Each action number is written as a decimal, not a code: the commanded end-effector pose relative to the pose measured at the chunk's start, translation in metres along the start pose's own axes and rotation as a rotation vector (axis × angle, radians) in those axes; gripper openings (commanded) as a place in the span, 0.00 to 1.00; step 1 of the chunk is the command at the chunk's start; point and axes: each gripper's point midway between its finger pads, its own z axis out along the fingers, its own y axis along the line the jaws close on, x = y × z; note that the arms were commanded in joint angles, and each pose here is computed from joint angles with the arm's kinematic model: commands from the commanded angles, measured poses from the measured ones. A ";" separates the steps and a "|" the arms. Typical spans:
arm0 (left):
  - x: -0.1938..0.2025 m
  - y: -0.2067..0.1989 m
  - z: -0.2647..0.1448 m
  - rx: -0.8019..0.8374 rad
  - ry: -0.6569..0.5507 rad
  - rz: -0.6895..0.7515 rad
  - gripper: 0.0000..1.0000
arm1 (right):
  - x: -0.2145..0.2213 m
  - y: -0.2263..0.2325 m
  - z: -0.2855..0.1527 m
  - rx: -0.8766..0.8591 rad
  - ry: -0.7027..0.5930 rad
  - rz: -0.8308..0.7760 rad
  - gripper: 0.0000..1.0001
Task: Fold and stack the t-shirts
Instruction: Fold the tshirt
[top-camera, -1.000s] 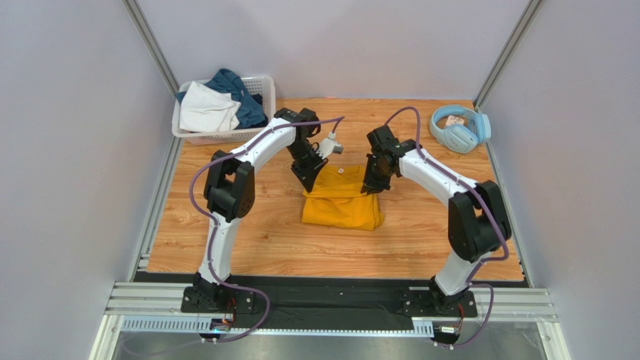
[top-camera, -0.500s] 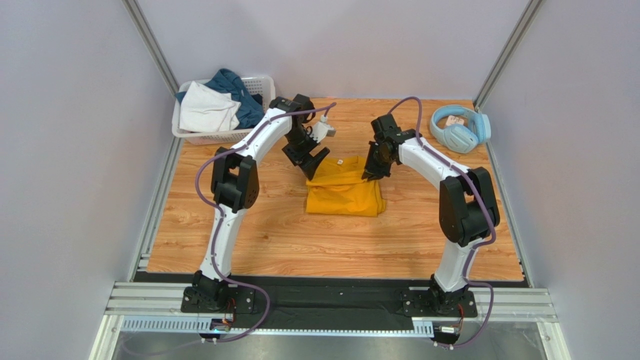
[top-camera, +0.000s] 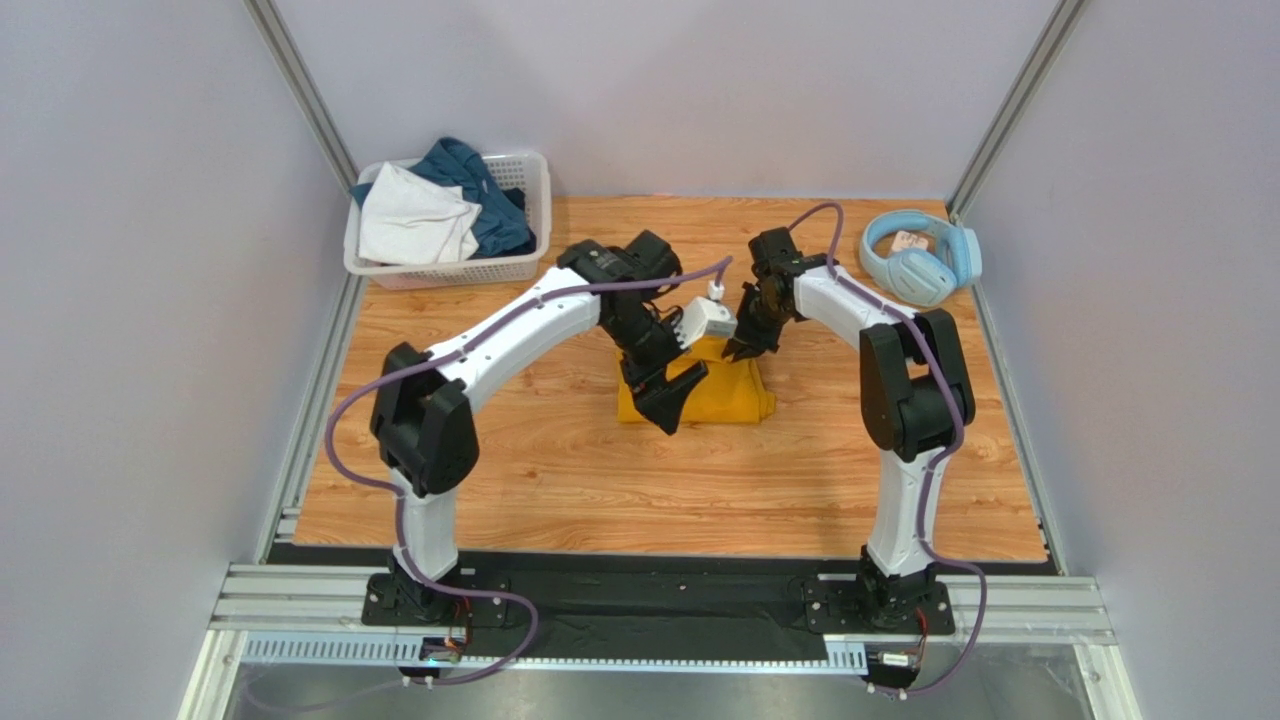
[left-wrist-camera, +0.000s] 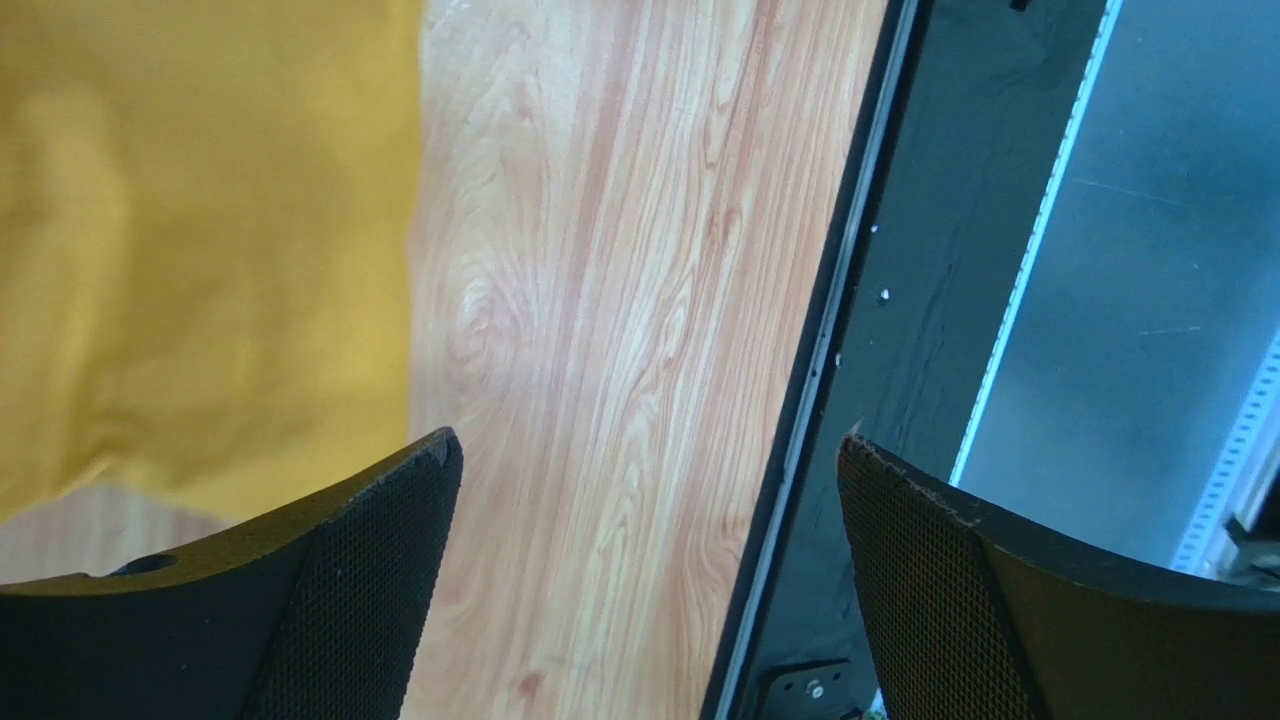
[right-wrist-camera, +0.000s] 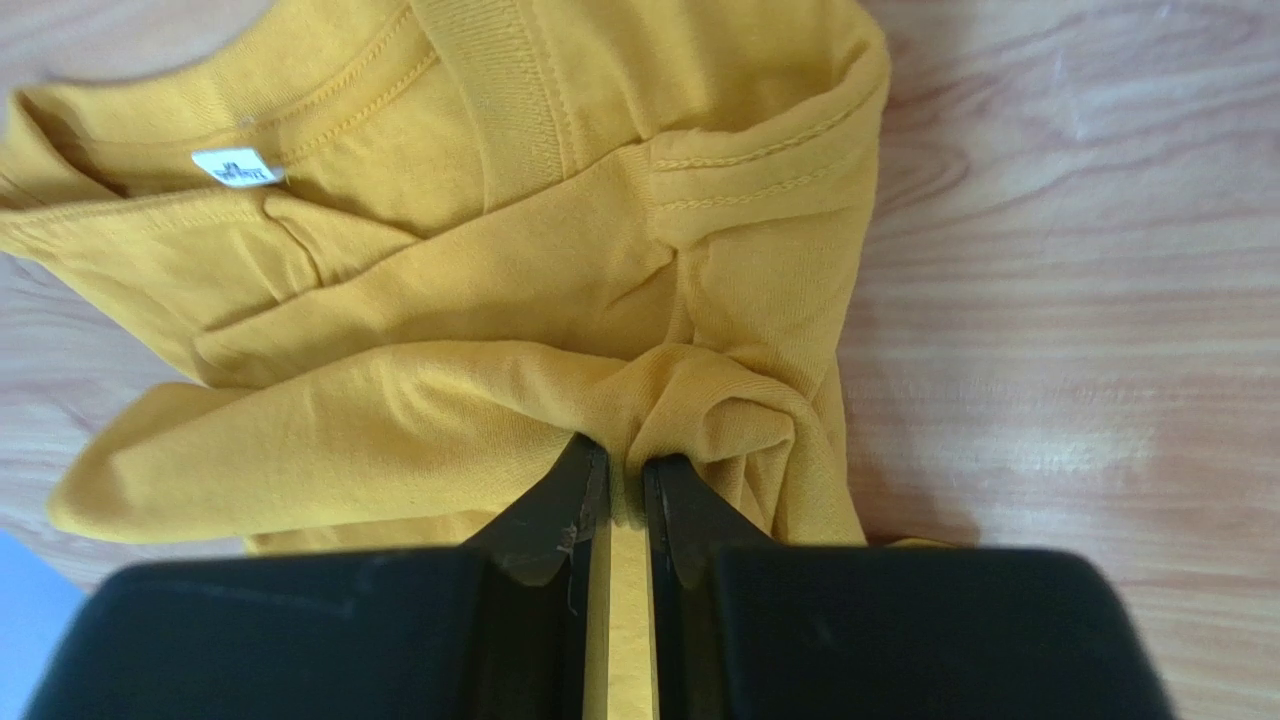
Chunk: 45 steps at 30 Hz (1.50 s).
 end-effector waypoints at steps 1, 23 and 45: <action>0.018 0.030 0.042 0.062 0.050 -0.058 1.00 | -0.029 0.020 -0.006 -0.093 -0.038 0.067 0.10; 0.087 0.070 0.055 -0.044 0.141 -0.033 1.00 | -0.054 0.039 -0.110 -0.301 -0.153 0.090 0.57; 0.074 0.039 0.014 -0.056 0.070 0.005 1.00 | -0.032 0.099 0.033 -0.478 0.220 0.097 0.54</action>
